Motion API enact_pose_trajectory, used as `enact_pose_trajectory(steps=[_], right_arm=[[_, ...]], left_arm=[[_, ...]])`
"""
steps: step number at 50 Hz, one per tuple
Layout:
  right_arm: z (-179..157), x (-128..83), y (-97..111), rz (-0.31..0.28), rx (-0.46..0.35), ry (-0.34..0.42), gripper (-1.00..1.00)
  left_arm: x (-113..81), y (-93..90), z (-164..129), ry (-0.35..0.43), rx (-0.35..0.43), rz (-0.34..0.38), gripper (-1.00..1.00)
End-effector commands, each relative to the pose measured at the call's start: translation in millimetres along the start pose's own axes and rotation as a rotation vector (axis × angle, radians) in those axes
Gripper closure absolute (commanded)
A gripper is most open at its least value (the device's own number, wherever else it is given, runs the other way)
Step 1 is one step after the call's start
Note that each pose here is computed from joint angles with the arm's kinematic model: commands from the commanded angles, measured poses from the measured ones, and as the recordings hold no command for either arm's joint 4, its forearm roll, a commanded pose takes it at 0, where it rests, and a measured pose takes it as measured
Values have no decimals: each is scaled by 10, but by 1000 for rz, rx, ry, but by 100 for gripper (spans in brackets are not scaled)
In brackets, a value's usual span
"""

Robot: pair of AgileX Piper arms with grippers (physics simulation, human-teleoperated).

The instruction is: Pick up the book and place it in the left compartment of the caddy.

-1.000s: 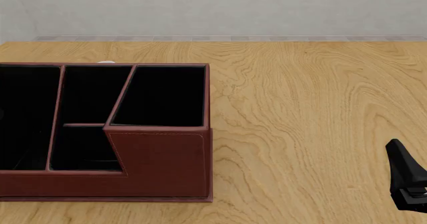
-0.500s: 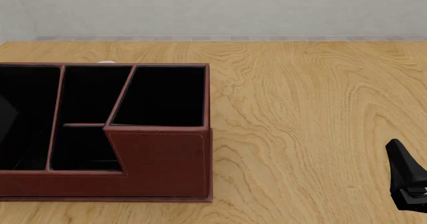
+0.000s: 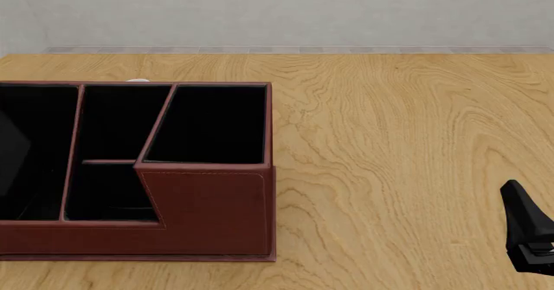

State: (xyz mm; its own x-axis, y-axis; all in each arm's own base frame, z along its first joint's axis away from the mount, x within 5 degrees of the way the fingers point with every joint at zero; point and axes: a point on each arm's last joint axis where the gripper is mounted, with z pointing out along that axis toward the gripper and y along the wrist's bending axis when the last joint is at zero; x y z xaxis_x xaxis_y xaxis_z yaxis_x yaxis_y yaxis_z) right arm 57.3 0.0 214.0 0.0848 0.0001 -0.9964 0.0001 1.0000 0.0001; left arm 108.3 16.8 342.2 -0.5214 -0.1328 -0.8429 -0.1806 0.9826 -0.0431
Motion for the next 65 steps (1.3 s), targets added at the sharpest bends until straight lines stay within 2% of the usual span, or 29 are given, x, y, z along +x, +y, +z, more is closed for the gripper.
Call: enact_pose_trajectory(steps=[1, 5, 8, 15, 19, 23, 26, 32, 35, 40, 43, 47, 54, 57, 65], right_arm=[[-2, 2, 0, 0, 0, -1, -100], [-2, 2, 0, 0, 0, 0, -100], [-2, 2, 0, 0, 0, -1, -100], [-2, 2, 0, 0, 0, -1, -100], [-2, 2, 0, 0, 0, 0, -100], [-2, 2, 0, 0, 0, 0, -100], [-2, 2, 0, 0, 0, -1, -100], [-2, 2, 0, 0, 0, -1, -100], [-3, 2, 0, 0, 0, -1, -100], [-2, 2, 0, 0, 0, 0, -100], [-2, 2, 0, 0, 0, 0, -100], [-2, 2, 0, 0, 0, 0, -100], [-2, 2, 0, 0, 0, 0, -100], [-2, 2, 0, 0, 0, 0, -100], [-3, 2, 0, 0, 0, -1, -100]], left_arm=[[-24, 20, 101, -10, -15, 12, 100], [-12, 58, 193, 1, -39, 22, 100], [76, 50, 244, 7, -31, 14, 100], [43, 63, 329, 17, -38, 11, 100], [103, 67, 405, 16, -38, 12, 100], [41, 69, 405, 15, -40, 9, 100], [89, 79, 465, 17, -44, 9, 100], [30, 86, 483, 18, -48, 9, 100], [63, 98, 538, 18, -53, 7, 100], [-3, 105, 563, 20, -57, 5, 100], [77, 115, 647, 29, -59, 5, 100], [19, 121, 670, 30, -62, 3, 100], [147, 128, 796, 53, -61, 6, 100], [83, 131, 799, 49, -62, 5, 100], [176, 160, 905, 62, -72, 9, 100]])
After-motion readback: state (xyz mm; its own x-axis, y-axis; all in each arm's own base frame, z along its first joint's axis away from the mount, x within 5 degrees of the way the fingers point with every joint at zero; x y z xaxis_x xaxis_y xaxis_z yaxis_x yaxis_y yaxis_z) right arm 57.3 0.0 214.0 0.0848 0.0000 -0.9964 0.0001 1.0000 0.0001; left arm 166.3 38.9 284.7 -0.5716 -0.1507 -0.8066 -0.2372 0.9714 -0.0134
